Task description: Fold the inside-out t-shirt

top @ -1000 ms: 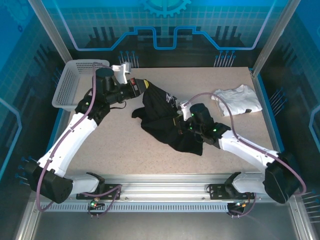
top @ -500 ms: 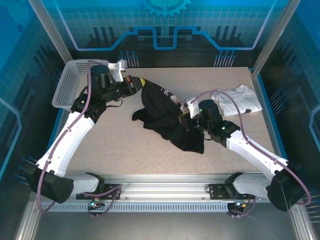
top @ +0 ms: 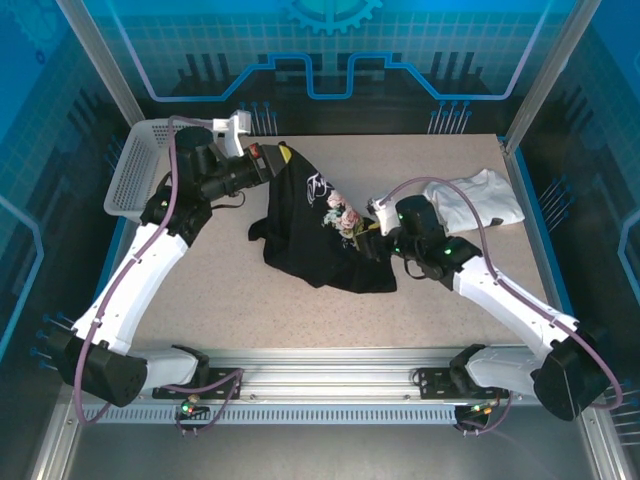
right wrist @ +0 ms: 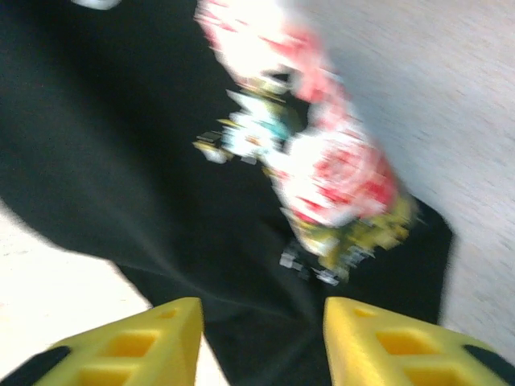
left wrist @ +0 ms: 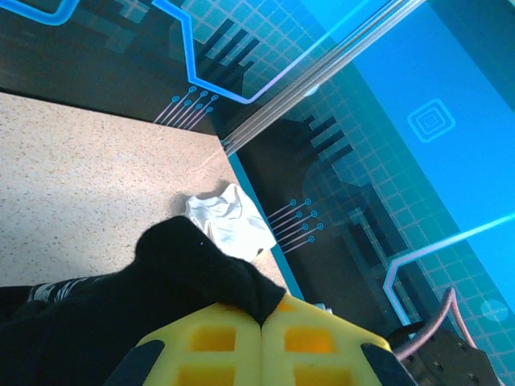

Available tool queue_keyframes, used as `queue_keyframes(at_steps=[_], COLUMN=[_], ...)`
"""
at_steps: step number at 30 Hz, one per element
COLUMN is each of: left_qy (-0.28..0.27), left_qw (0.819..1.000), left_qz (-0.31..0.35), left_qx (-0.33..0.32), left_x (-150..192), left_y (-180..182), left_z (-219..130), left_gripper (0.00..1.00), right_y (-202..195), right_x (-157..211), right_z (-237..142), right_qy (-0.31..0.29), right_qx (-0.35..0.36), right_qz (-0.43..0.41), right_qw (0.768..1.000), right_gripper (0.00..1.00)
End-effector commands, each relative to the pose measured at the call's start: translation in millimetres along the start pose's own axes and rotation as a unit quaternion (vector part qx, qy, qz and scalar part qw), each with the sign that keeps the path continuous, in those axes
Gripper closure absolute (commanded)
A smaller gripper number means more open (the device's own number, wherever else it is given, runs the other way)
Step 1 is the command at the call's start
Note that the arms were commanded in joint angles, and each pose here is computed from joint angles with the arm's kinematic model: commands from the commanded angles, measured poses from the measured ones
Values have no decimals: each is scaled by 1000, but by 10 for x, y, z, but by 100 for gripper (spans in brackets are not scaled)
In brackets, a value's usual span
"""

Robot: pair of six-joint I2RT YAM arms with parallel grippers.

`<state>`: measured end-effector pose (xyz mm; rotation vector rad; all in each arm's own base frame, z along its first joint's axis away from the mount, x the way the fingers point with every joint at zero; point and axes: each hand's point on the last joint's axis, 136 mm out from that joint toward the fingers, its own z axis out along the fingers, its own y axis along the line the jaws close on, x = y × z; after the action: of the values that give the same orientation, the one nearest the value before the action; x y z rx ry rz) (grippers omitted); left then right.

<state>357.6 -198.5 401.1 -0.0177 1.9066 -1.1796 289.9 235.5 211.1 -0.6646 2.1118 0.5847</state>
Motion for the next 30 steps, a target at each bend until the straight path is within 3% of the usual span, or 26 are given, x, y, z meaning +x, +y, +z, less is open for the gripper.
queue_keyframes(at_steps=[1, 5, 7, 9, 10, 12, 16, 18, 24, 30], left_qy=[-14, -12, -9, -6, -6, -6, -18, -29, -67, -39], left_qw=[999, 999, 999, 999, 999, 999, 998, 995, 979, 968], left_qz=[27, 32, 33, 35, 38, 39, 57, 70, 117, 121], left_qx=[32, 27, 27, 27, 26, 16, -34, -64, -152, -216], left_x=[-99, -55, -25, 6, 14, 28, 6, -32, -191, -36], left_y=[-254, -253, -255, -264, -268, -228, -15, 94, 404, 895], left_z=[-16, 12, 34, 48, 50, 62, 79, 70, 12, 198], left_gripper=[100, 100, 100, 100, 100, 100, 100, 100, 100, 100], right_y=[600, 851, 805, 688, 654, 672, 746, 696, 637, 401], right_x=[-233, -373, -458, -526, -569, -659, -683, -590, -438, -516], right_z=[45, 240, 394, 553, 609, 654, 578, 494, 23, -262], right_qy=[-54, -65, -66, -65, -71, -86, -79, -67, -64, -93], right_qx=[-110, -117, -86, -49, -38, -45, -78, -90, -201, -212], right_qz=[-30, -34, -13, 12, 18, 20, -7, -15, -45, -29], right_qw=[992, 990, 994, 997, 997, 995, 994, 994, 976, 972], right_gripper=[46, 29, 18, 17, 20, 36, 87, 99, 100, 100])
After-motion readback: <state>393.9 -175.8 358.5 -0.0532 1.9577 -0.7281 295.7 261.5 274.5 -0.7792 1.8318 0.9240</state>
